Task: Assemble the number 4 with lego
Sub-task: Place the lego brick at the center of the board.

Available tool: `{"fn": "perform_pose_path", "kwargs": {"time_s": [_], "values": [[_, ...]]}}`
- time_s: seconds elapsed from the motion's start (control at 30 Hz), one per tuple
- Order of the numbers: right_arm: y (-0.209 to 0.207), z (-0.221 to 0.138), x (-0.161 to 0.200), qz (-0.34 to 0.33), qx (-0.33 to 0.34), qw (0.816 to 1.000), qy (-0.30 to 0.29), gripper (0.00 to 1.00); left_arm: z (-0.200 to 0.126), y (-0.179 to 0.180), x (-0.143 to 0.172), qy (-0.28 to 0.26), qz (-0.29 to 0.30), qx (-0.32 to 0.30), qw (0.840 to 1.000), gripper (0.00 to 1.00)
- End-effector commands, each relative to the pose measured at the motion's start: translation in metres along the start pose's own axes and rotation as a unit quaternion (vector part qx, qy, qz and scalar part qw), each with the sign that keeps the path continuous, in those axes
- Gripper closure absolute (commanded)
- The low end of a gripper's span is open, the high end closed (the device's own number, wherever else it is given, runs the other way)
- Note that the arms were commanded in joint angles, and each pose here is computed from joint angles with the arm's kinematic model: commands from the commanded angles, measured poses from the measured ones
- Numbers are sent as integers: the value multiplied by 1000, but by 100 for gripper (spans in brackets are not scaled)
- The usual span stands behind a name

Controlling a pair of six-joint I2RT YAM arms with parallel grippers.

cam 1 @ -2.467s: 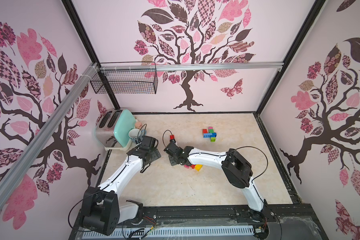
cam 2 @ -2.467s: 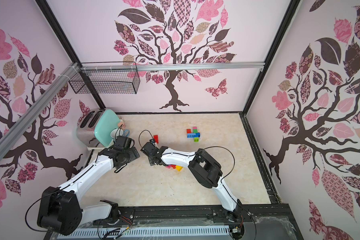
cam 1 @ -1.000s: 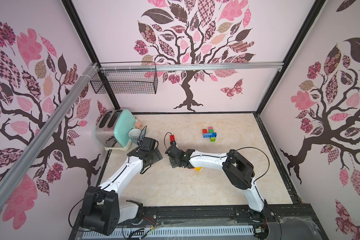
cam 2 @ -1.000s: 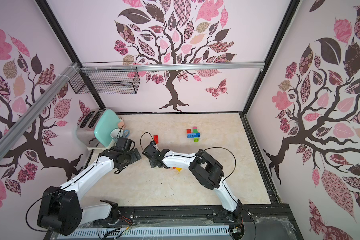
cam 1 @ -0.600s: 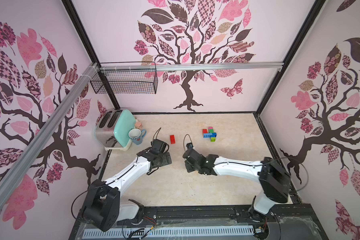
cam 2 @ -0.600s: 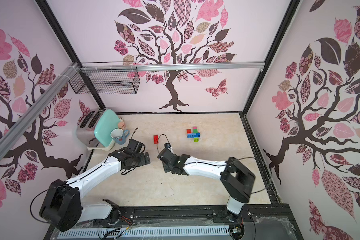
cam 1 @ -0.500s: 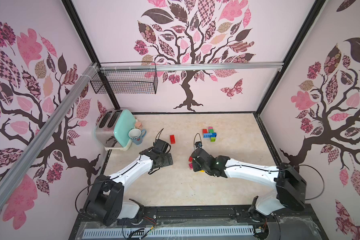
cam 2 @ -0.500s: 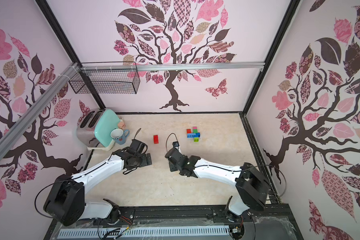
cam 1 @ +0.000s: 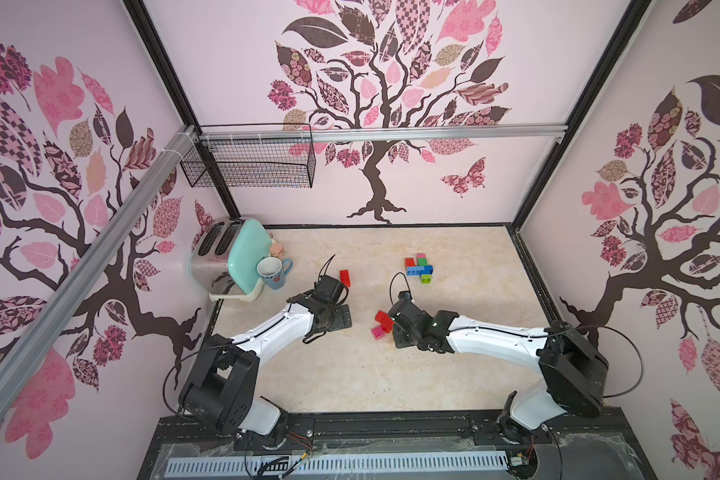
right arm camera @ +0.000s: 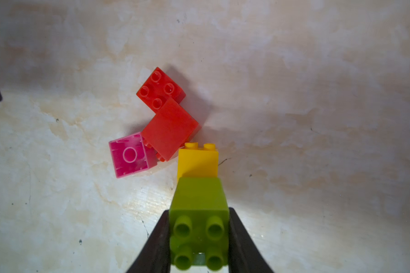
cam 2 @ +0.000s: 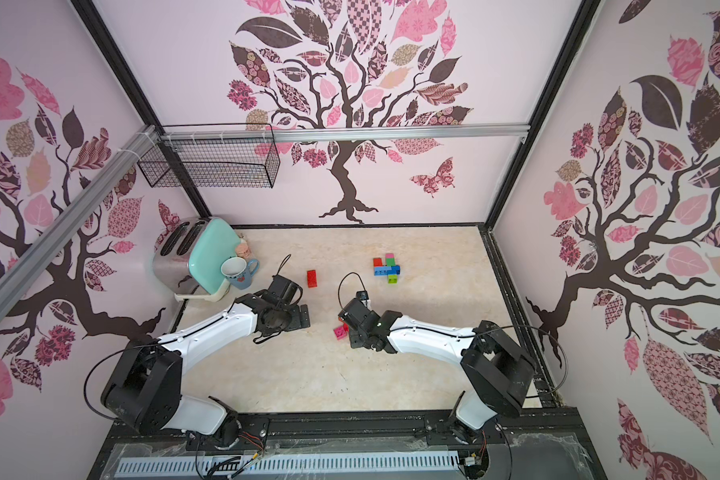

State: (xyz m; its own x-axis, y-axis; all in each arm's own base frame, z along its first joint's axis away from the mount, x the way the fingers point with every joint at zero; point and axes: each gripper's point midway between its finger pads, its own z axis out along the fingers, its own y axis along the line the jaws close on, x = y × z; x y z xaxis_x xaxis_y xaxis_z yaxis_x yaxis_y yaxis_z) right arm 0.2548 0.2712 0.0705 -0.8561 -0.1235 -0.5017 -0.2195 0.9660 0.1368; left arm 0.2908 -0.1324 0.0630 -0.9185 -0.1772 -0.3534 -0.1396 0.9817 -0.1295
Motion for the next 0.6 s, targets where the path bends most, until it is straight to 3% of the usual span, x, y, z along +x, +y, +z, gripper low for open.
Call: {"fn": "perform_pose_path", "kwargs": {"time_s": [0.0, 0.13, 0.27, 0.4, 0.57], "values": [[-18, 6, 25, -30, 35, 998, 43, 97, -12, 0, -12, -23, 3, -10, 1000, 2], [-14, -24, 6, -27, 5, 1000, -4, 97, -12, 2, -14, -29, 5, -16, 999, 2], [-46, -42, 5, 12, 48, 998, -28, 96, -9, 0, -15, -23, 8, -16, 1000, 2], [-61, -20, 22, 42, 48, 998, 3, 96, -8, -3, -19, -25, 13, -17, 999, 2], [-39, 15, 4, 8, 62, 998, 23, 97, -10, -1, -24, -30, 21, -27, 999, 2]]}}
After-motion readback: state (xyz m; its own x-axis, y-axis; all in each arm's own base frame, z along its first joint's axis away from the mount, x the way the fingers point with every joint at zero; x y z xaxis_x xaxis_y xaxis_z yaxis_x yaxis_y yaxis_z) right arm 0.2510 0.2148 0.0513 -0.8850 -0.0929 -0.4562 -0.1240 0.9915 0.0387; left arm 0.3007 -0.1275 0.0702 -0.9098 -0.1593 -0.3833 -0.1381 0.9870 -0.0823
